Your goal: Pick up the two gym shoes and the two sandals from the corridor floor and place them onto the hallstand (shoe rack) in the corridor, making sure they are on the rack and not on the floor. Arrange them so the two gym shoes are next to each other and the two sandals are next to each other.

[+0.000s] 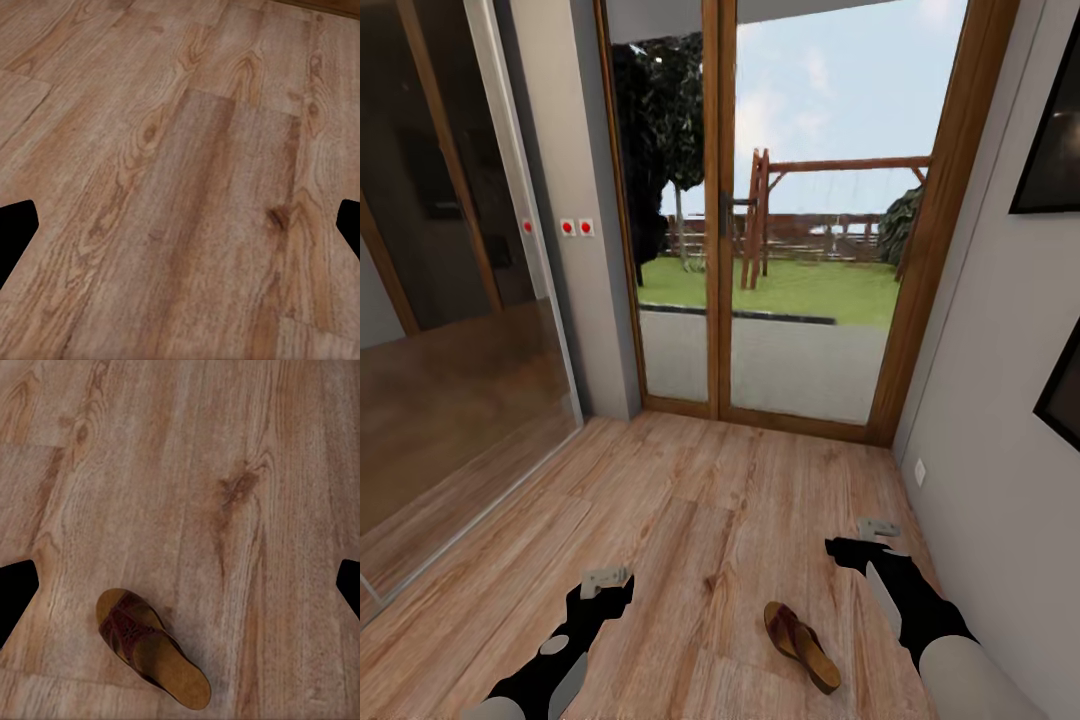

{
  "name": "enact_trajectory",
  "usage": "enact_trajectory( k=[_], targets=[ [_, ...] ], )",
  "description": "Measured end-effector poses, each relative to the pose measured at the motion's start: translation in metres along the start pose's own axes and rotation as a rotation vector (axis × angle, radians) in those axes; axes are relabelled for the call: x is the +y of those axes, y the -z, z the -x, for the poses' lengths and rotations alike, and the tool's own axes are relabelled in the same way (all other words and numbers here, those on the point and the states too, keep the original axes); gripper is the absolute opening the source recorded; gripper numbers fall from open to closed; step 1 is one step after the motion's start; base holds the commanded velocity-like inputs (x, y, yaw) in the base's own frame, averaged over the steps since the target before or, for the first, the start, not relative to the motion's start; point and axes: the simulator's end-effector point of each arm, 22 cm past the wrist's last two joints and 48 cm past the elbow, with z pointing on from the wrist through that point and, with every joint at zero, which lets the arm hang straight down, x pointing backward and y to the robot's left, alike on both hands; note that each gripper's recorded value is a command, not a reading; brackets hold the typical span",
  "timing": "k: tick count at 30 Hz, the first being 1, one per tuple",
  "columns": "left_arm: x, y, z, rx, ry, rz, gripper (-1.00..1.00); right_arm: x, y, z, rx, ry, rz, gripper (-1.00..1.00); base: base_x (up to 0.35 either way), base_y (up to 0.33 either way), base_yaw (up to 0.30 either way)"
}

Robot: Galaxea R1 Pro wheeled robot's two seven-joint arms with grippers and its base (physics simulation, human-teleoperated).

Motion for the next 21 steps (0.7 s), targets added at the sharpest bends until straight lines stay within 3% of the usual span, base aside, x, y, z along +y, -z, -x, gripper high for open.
enact_trajectory(
  k=[21],
  targets=[
    [0.005,-0.016,-0.059,0.031,-0.001,0.002,1.0,-0.004,-0.031,-0.053,0.03,0.002,-0.004,1.0,0.0,0.0,0.0]
  ],
)
